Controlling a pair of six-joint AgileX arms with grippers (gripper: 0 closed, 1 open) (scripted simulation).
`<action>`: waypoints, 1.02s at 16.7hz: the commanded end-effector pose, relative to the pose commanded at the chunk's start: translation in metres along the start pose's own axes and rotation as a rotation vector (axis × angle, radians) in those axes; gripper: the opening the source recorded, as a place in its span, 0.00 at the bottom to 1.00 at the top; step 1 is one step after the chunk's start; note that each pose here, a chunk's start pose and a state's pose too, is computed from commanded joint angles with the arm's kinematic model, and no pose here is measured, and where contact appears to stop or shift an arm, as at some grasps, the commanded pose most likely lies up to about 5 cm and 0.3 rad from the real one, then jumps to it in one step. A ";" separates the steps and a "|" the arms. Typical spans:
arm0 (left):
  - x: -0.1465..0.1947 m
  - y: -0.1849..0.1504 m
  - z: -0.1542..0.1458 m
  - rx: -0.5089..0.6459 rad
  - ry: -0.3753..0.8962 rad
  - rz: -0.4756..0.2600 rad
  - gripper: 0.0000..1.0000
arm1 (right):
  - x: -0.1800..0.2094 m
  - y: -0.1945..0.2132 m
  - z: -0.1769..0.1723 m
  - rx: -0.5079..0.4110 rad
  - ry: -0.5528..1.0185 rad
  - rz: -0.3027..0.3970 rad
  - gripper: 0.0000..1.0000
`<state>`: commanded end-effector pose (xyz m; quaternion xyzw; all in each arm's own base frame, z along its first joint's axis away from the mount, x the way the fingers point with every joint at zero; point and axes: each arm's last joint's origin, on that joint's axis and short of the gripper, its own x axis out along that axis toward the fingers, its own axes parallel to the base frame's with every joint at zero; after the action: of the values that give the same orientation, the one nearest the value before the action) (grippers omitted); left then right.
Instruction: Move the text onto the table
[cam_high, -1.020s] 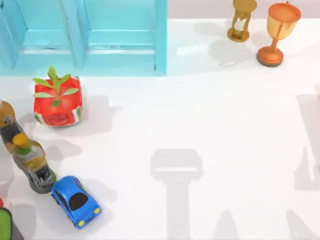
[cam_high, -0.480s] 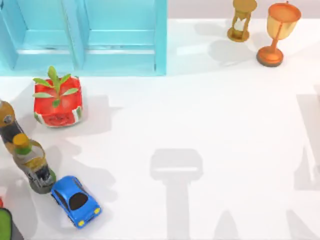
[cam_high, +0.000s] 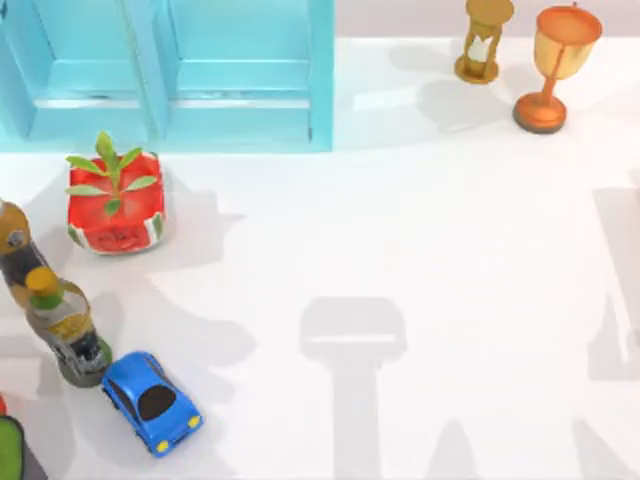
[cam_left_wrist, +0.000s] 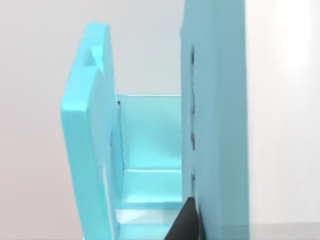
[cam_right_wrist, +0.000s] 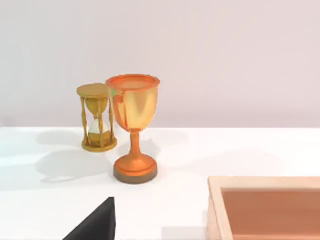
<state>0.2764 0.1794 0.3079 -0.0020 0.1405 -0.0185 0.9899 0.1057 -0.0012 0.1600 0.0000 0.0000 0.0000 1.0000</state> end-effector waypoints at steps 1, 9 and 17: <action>0.008 -0.009 0.006 -0.017 -0.010 0.006 0.00 | 0.000 0.000 0.000 0.000 0.000 0.000 1.00; 0.085 -0.172 0.044 -0.494 -0.137 0.008 0.00 | 0.000 0.000 0.000 0.000 0.000 0.000 1.00; 0.057 -0.406 -0.029 -1.283 -0.122 -0.092 0.00 | 0.000 0.000 0.000 0.000 0.000 0.000 1.00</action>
<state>0.3080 -0.2286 0.2681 -0.6005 0.0671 0.0267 0.7964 0.1057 -0.0012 0.1600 0.0000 0.0000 0.0000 1.0000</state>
